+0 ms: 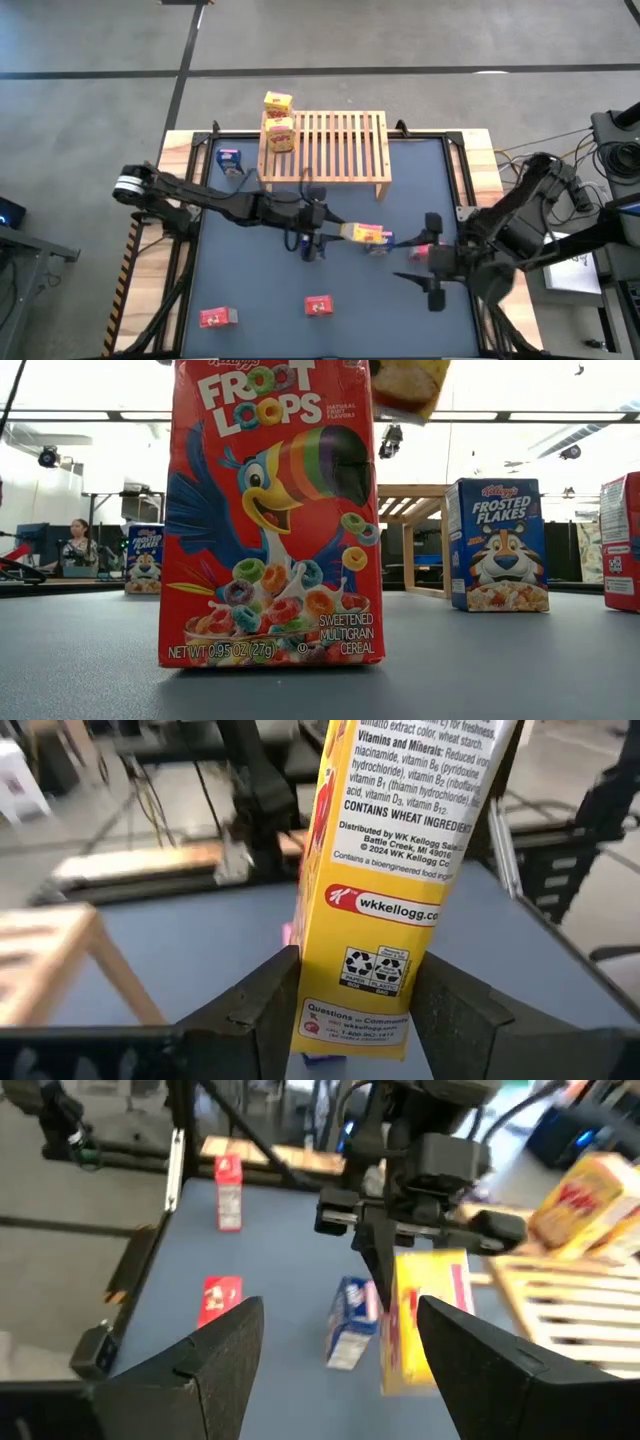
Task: Stack cereal on shelf
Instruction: Put the yellow cereal box on the shelf aligned with the other yellow cereal boxes
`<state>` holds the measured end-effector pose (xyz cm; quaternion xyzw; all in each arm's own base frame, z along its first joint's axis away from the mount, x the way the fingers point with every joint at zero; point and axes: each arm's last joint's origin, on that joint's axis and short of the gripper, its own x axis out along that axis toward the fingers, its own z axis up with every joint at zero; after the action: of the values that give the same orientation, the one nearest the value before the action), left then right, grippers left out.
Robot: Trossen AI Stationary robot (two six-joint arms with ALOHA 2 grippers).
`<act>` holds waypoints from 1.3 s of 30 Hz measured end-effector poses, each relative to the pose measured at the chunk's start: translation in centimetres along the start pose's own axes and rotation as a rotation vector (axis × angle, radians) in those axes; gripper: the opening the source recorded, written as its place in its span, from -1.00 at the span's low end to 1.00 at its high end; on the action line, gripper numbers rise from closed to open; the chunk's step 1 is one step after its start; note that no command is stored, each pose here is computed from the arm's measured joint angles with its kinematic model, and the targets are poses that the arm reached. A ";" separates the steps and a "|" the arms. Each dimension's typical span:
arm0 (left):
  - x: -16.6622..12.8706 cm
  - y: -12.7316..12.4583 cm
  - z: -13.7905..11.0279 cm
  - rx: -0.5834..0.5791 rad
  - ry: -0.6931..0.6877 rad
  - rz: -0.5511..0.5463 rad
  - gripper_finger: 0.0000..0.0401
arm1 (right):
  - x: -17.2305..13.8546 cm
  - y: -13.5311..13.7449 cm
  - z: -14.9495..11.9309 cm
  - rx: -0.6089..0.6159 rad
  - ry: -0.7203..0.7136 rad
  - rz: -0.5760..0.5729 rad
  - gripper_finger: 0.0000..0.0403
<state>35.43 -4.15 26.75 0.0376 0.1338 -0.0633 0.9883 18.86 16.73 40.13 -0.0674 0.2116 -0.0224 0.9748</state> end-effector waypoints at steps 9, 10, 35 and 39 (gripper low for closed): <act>-7.7 1.8 -0.1 -0.003 -0.150 0.069 -0.22 | -1.5 0.4 -1.7 -0.096 -0.068 -0.154 0.20; -8.7 1.9 -0.5 -0.004 -0.172 0.078 -0.22 | -1.5 0.4 -2.0 -0.099 -0.070 -0.163 0.20; -16.7 7.1 -6.2 -0.050 -0.387 0.257 -0.19 | -4.6 -9.4 -10.0 -0.031 -0.585 0.071 0.18; -17.5 8.6 -6.5 -0.059 -0.384 0.300 -0.19 | -5.7 -11.0 -11.1 -0.028 -0.662 0.018 0.18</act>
<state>18.22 7.00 25.69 0.0153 -0.0618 0.0820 0.9946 8.89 4.87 34.02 -0.0826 -0.1159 0.0122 0.9898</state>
